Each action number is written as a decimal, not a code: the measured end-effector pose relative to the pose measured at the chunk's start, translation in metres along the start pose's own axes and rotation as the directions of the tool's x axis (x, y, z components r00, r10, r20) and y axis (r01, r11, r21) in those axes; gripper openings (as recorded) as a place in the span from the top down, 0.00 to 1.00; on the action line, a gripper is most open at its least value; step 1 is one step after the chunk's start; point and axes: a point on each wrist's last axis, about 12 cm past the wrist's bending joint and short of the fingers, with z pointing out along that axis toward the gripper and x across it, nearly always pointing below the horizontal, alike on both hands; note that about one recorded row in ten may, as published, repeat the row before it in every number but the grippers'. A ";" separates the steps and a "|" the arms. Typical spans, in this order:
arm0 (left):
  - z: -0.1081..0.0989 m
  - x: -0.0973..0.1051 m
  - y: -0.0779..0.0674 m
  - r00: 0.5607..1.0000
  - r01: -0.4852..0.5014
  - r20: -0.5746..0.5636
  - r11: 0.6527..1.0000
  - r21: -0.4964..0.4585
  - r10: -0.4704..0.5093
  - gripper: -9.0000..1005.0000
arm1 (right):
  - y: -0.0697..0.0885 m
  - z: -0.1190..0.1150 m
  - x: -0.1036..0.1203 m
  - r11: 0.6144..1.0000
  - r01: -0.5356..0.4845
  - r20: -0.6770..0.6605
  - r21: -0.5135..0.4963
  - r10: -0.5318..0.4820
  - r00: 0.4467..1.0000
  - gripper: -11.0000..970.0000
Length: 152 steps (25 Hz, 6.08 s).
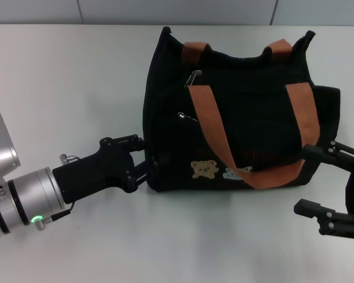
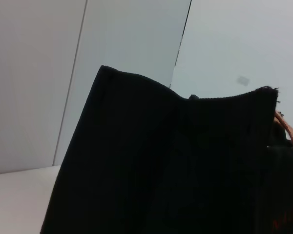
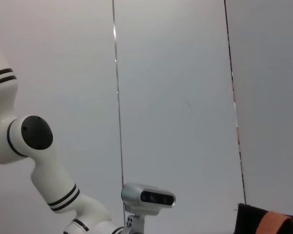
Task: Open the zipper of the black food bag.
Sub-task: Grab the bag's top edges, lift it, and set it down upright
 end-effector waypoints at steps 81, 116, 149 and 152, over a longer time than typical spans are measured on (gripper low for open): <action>-0.030 -0.117 0.026 0.906 -0.419 0.161 0.880 0.224 0.391 0.91 | -0.032 0.048 0.050 0.881 -0.308 0.005 0.359 0.328 0.945 0.18; -0.006 -0.108 0.016 0.913 -0.408 0.148 0.850 0.333 0.381 0.91 | -0.043 0.066 0.049 0.870 -0.200 0.063 0.451 0.192 0.979 0.18; -0.016 -0.096 0.004 0.904 -0.426 0.202 0.830 0.360 0.376 0.91 | -0.012 0.057 0.046 0.897 -0.135 0.151 0.421 0.078 0.985 0.21; -0.017 -0.095 0.001 0.903 -0.427 0.228 0.827 0.365 0.365 0.91 | -0.015 0.058 0.044 0.903 -0.118 0.147 0.413 0.062 0.987 0.22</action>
